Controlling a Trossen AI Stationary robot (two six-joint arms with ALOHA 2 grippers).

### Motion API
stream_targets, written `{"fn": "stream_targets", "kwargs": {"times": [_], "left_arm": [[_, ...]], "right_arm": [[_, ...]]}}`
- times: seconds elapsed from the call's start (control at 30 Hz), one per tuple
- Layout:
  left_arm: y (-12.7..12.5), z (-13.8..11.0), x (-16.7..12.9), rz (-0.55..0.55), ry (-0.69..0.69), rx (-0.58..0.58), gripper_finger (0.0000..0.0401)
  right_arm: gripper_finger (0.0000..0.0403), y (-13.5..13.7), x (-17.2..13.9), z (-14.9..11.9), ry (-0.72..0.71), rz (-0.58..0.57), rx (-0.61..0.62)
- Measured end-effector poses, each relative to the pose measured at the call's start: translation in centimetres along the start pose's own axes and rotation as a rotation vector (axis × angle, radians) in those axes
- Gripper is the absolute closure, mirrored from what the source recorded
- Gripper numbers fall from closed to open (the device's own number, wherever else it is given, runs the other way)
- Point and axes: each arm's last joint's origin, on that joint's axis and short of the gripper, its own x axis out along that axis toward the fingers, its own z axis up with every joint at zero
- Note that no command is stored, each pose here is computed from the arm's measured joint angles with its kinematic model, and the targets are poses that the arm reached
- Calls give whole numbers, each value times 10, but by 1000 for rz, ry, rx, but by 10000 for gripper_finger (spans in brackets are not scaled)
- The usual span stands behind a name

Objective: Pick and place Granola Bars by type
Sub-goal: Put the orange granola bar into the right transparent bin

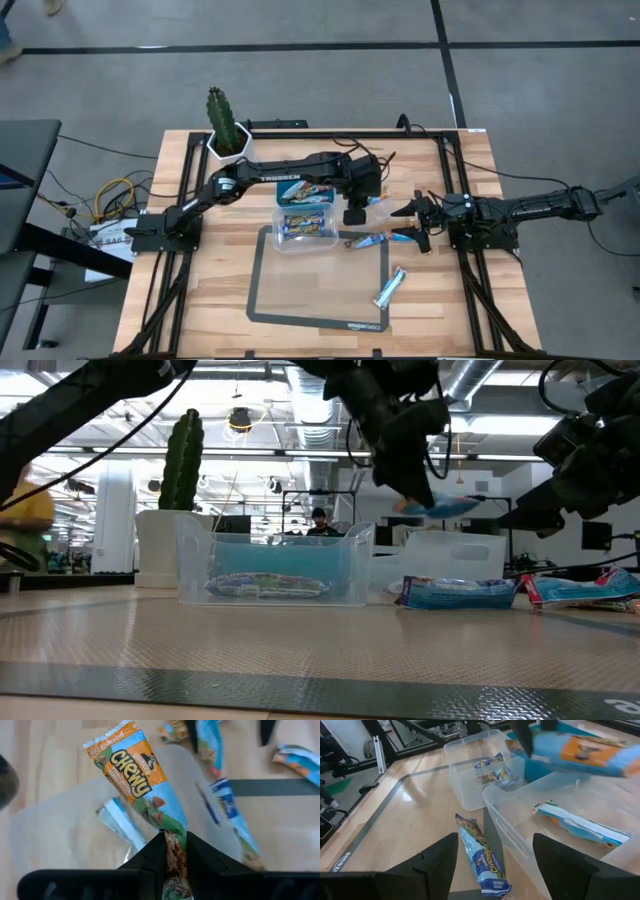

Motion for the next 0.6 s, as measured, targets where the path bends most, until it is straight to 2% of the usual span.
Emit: {"fn": "stream_targets", "kwargs": {"times": [0.37,0.6], "left_arm": [[4,-3,7,33,23,-30,257],[-1,-6,2,4,59,-73,243]], "right_arm": [[154,0,0,0,0,0,0],[154,0,0,0,-1,0,0]]}}
